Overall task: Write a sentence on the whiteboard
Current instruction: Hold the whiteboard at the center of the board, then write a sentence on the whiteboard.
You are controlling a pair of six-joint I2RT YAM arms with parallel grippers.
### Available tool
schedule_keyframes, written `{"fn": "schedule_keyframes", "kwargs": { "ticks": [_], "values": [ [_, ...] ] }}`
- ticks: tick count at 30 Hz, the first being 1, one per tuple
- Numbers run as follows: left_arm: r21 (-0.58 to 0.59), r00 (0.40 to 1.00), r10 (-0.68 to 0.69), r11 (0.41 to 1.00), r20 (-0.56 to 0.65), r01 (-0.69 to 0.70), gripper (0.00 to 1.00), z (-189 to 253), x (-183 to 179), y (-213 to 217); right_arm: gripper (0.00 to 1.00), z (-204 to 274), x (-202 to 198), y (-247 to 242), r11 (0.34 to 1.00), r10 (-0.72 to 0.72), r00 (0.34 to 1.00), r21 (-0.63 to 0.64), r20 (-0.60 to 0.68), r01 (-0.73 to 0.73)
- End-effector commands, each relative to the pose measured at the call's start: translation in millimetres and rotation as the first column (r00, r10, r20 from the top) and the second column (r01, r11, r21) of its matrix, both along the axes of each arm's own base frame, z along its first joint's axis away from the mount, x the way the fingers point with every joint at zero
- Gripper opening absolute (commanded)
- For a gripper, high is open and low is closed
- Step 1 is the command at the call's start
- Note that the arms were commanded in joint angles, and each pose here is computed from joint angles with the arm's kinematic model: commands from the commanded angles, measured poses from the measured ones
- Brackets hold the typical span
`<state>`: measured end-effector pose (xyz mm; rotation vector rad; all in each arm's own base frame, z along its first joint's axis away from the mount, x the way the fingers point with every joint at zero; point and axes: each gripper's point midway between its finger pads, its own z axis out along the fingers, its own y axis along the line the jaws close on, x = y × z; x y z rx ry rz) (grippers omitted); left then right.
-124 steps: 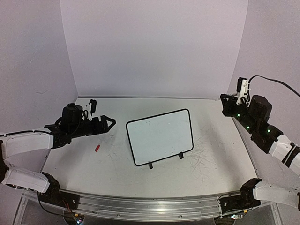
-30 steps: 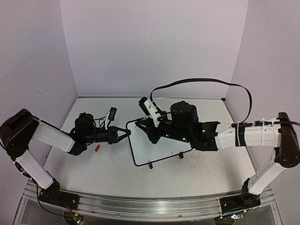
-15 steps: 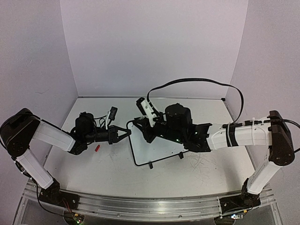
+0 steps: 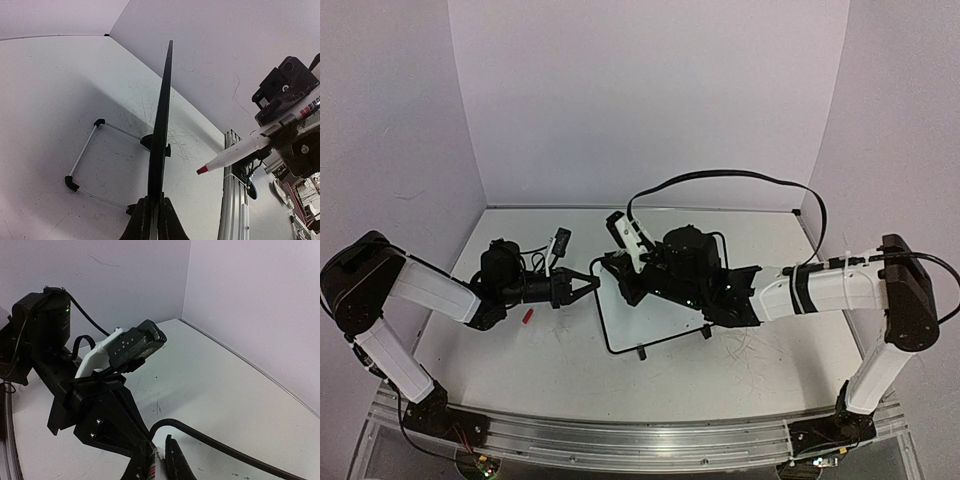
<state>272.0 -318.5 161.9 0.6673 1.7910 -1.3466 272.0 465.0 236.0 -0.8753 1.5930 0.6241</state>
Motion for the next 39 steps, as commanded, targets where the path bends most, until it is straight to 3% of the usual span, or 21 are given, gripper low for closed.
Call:
{"fn": "schedule_keyframes", "kwargs": {
  "ticks": [1, 39],
  "values": [
    [-0.019, 0.998, -0.020, 1.000, 0.058, 0.021, 0.00, 10, 0, -3, 0.00, 24, 5, 9, 0.998, -0.017, 0.999, 0.065, 0.037, 0.014],
    [-0.028, 0.998, -0.017, 0.999, 0.066, 0.019, 0.00, 16, -1, -3, 0.00, 3, 21, 7, 0.994, -0.108, 0.994, 0.034, 0.012, 0.108]
  ]
}}
